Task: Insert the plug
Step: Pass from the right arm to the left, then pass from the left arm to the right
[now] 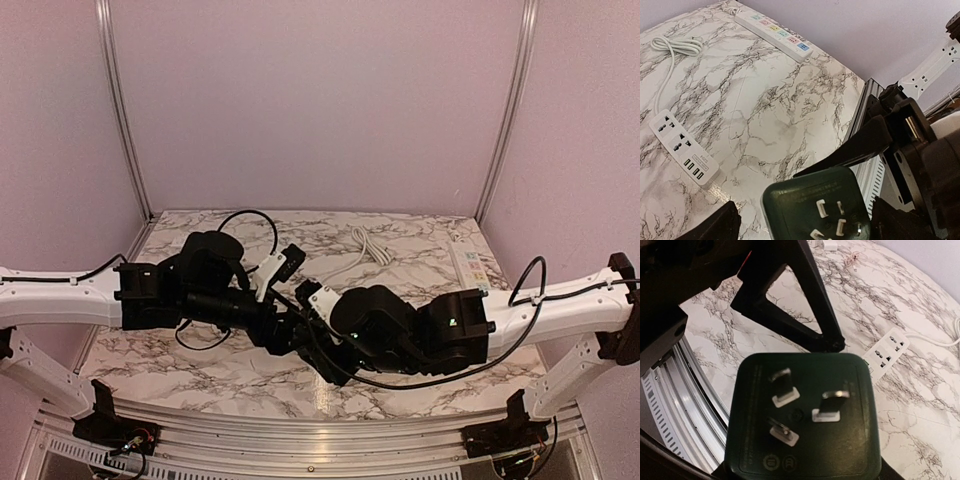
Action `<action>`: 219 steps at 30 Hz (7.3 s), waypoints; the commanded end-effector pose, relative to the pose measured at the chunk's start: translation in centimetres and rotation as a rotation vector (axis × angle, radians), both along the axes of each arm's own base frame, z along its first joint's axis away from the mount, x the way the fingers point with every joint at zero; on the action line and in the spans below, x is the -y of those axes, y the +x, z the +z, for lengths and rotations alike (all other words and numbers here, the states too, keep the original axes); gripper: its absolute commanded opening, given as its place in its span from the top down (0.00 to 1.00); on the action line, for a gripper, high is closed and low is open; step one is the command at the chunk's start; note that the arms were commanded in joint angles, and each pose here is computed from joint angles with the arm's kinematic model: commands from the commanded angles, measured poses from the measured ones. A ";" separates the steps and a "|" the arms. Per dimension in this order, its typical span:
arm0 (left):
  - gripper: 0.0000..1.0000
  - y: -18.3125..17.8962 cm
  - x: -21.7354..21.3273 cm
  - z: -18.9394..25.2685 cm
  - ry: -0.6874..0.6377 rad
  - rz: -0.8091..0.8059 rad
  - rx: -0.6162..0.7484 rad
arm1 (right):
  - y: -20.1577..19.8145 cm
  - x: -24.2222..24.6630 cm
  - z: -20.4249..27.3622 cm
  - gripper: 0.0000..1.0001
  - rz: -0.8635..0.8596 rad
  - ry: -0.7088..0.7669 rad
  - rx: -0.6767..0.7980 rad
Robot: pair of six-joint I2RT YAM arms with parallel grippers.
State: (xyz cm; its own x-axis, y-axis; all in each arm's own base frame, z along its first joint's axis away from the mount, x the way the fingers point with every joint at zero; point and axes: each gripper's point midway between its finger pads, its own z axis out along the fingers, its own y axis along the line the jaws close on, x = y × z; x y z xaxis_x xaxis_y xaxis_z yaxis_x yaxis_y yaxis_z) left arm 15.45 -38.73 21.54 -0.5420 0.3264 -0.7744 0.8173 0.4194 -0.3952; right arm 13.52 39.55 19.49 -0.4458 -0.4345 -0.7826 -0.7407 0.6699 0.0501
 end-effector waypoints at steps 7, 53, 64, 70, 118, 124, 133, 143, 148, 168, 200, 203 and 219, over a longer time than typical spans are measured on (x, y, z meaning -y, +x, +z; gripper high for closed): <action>0.18 -1.1 -0.1 -5.0 0.162 -0.051 -0.106 | 1.2 0.4 5.3 1.00 -0.060 0.068 0.129; 0.89 0.6 -0.9 -2.6 -0.123 0.024 -0.137 | 0.6 3.2 5.1 0.55 -0.037 0.236 0.218; 0.53 0.2 -1.3 -2.5 -0.123 -0.001 -0.136 | 0.3 2.9 5.6 0.86 -0.015 0.249 0.214; 0.21 0.1 -1.6 -3.6 -0.072 -0.009 -0.146 | 0.4 3.2 5.7 0.88 -0.023 0.214 0.210; 0.01 -0.3 0.1 -0.1 -0.146 -0.098 -0.210 | -1.4 -0.5 3.4 0.88 0.026 0.057 0.237; 0.16 -0.6 0.4 -0.1 -0.158 -0.122 -0.227 | -1.4 -0.7 3.2 0.88 0.021 0.051 0.239; 0.71 -1.3 0.3 -0.5 -0.171 -0.146 -0.249 | -1.2 -0.8 4.1 0.82 0.013 0.060 0.250; 0.92 -1.2 -0.5 1.1 -0.216 -0.133 -0.176 | -1.0 0.5 6.6 0.18 -0.041 0.144 0.228; 0.97 -0.9 -1.1 2.2 -0.242 -0.108 -0.130 | -1.0 1.3 8.0 0.04 -0.068 0.194 0.202; 1.00 -0.4 -4.0 6.0 -0.372 -0.060 -0.026 | 0.9 9.1 9.9 0.02 -0.530 0.156 -0.033; 1.00 1.6 -7.3 5.5 -0.340 0.039 -0.053 | 0.7 8.1 16.9 0.01 -0.545 0.604 -0.449; 1.00 1.6 -7.2 5.6 -0.352 0.035 -0.057 | 1.4 8.1 16.9 0.01 -0.545 0.657 -0.458; 1.00 1.6 -6.2 4.8 -0.451 -0.002 -0.119 | 3.0 6.6 16.2 0.01 -0.448 0.702 -0.538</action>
State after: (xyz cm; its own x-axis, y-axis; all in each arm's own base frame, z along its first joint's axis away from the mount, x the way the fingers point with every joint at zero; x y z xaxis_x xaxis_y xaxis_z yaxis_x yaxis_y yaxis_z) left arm 17.24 -32.31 24.49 -0.6652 0.0172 -0.7465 0.7262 0.2473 -0.6415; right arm 16.35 32.10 35.49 -0.8017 0.3671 -0.4717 -0.1644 0.6233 0.7645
